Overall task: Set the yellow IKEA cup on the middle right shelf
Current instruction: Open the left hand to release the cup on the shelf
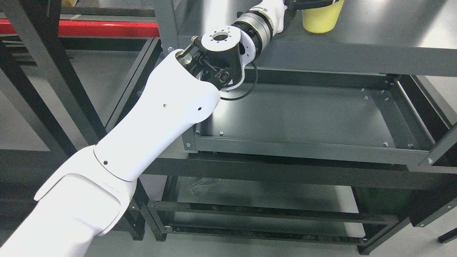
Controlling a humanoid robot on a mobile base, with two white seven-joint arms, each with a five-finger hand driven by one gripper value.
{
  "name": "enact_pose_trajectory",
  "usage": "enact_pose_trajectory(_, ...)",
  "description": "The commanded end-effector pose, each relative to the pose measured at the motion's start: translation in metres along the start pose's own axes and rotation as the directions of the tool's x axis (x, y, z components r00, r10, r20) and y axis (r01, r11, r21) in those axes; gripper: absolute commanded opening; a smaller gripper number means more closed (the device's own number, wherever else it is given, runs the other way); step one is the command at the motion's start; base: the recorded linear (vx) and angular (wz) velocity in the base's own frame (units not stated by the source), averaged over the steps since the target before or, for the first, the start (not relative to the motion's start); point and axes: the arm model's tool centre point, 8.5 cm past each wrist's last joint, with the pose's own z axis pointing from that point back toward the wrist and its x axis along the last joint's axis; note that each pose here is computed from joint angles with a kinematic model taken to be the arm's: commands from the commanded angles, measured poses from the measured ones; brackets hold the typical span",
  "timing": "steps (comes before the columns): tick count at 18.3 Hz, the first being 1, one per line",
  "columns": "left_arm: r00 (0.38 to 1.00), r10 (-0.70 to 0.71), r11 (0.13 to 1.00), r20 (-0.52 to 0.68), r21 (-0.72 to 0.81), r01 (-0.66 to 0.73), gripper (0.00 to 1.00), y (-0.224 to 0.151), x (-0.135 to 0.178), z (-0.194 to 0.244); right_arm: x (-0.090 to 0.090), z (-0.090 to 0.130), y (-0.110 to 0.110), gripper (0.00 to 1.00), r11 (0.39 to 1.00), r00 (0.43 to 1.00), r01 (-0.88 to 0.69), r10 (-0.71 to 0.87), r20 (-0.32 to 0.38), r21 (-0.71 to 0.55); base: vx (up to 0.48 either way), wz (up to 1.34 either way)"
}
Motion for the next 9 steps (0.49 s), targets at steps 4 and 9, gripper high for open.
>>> enact_pose_trajectory(4, 0.992, -0.118, 0.991, 0.038, 0.066, 0.115, 0.78, 0.015, 0.002, 0.002, -0.009, -0.001, -0.01, 0.99, 1.0, 1.0, 0.003, -0.004, -0.014, -0.012, 0.0, 0.0)
enact_pose_trajectory(9, 0.99, -0.074, 0.98, 0.119, 0.193, 0.05, 0.0, 0.032, 0.011, 0.003, -0.009, -0.001, -0.01, 0.99, 1.0, 1.0, 0.003, -0.004, -0.014, -0.012, 0.0, 0.0)
